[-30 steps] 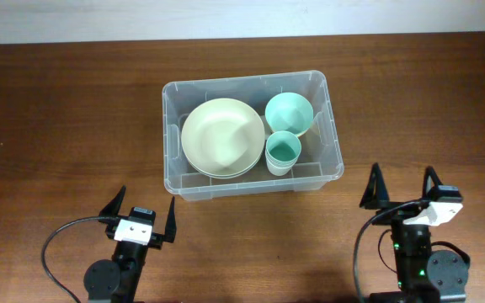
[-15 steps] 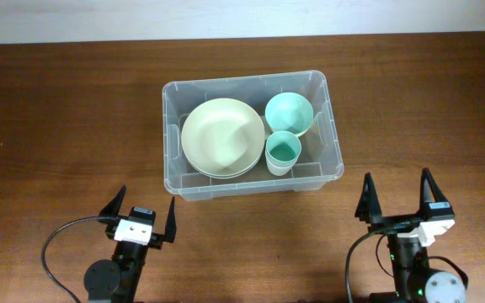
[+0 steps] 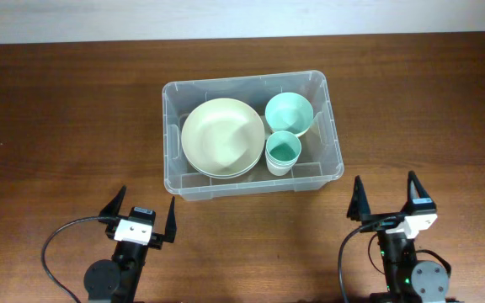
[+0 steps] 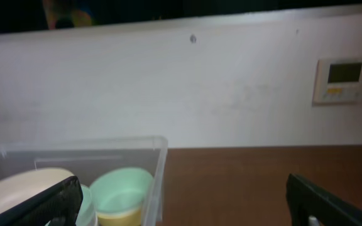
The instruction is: Pack container
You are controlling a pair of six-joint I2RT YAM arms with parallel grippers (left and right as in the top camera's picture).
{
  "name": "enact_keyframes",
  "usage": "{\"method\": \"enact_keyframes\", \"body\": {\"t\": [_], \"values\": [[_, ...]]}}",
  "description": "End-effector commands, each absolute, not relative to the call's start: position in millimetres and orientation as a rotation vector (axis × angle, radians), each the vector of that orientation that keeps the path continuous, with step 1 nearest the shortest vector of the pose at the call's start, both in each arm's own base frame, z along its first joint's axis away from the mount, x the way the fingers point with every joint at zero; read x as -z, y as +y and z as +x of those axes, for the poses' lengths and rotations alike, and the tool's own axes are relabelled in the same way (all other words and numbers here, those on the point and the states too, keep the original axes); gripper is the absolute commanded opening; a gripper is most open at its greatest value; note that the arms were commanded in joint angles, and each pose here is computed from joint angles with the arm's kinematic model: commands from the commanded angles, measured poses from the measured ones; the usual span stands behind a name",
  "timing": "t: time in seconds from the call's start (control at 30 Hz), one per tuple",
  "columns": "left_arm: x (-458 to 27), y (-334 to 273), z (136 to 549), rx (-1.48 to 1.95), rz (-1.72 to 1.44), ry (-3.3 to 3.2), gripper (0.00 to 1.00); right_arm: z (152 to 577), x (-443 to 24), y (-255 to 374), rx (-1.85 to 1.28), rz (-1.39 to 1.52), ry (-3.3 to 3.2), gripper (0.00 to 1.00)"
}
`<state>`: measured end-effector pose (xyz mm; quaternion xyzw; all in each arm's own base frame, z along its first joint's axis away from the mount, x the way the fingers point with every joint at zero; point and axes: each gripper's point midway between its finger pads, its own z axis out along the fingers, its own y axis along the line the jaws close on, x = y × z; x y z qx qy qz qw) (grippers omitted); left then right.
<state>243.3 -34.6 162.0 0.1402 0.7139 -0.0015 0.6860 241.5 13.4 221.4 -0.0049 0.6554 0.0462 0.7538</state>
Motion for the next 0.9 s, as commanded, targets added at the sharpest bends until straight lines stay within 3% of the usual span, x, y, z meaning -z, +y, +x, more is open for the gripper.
{"method": "enact_keyframes", "body": {"t": [0.0,0.5,0.87], "values": [[-161,-33,243,-0.011,0.319,1.599,1.0,243,-209,19,-0.085,-0.069,1.441,0.99],[-161,-33,243,-0.011,0.319,1.599,1.0,245,-159,24,-0.044,-0.16,1.628,0.99],[-161,-33,243,-0.011,0.319,1.6,1.0,245,-158,24,-0.045,-0.16,1.631,0.99]]}}
